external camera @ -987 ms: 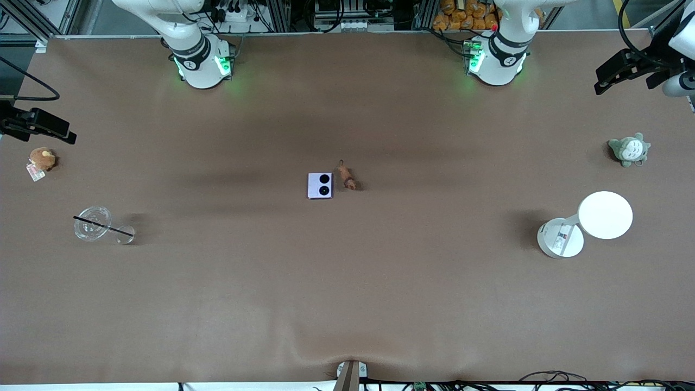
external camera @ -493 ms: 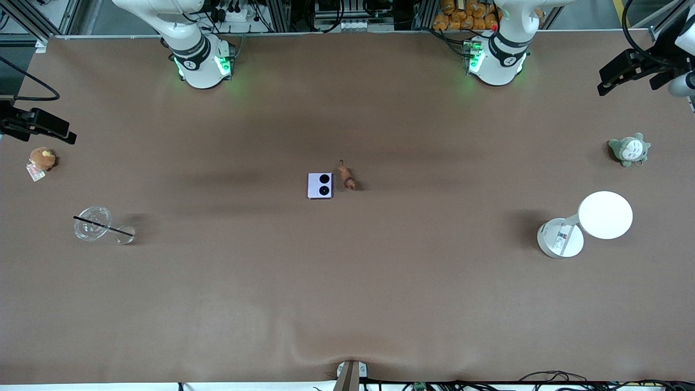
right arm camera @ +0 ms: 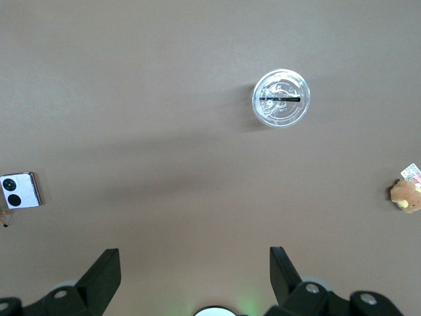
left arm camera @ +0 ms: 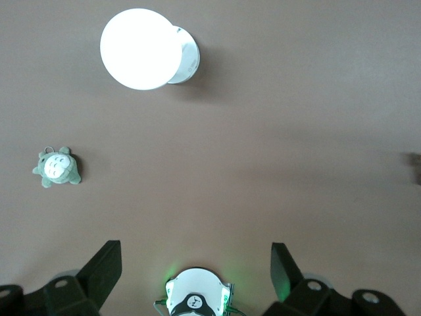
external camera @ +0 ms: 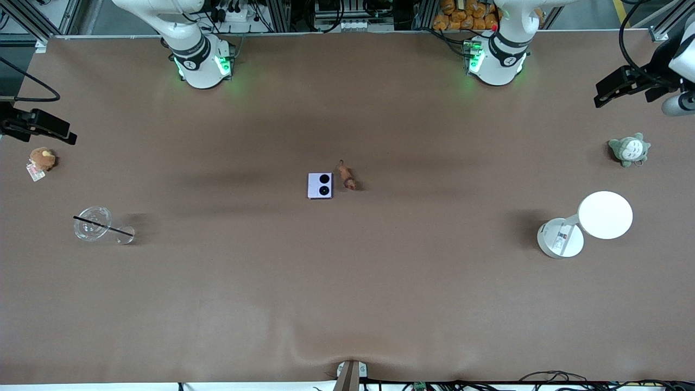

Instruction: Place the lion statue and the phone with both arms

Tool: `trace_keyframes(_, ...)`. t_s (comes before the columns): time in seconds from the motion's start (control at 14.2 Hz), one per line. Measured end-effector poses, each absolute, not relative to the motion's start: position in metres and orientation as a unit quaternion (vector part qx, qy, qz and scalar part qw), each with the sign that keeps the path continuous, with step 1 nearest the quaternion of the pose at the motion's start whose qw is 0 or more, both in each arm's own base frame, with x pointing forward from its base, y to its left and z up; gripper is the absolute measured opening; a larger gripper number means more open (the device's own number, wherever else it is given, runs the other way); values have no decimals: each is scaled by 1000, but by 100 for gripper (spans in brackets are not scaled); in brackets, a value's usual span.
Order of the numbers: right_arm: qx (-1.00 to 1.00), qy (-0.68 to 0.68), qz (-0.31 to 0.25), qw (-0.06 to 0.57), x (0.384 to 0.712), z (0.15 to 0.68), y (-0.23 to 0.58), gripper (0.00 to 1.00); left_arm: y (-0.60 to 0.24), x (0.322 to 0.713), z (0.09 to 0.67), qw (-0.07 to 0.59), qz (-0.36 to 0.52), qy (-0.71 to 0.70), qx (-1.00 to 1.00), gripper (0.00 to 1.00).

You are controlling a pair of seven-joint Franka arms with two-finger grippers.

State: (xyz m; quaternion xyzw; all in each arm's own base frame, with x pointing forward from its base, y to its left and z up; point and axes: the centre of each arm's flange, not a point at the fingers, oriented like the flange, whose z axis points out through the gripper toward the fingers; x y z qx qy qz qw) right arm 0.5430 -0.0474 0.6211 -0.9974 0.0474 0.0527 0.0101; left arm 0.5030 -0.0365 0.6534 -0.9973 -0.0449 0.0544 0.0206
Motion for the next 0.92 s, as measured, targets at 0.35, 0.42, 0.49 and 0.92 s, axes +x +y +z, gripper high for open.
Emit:
trace_keyframes(0.35, -997, 49, 53, 10, 543, 621, -47, 100, -106, 511, 625, 25, 80, -73, -994, 100)
trace_keyframes(0.42, -997, 50, 53, 10, 543, 621, -47, 100, -125, 511, 617, 24, 88, -82, -992, 100)
trace_keyframes(0.49, -997, 50, 53, 10, 543, 621, -48, 100, -146, 511, 608, 24, 96, -88, -991, 100)
trace_keyframes(0.92, -997, 50, 52, 10, 543, 622, -48, 100, -276, 512, 548, 13, 93, -123, -988, 100)
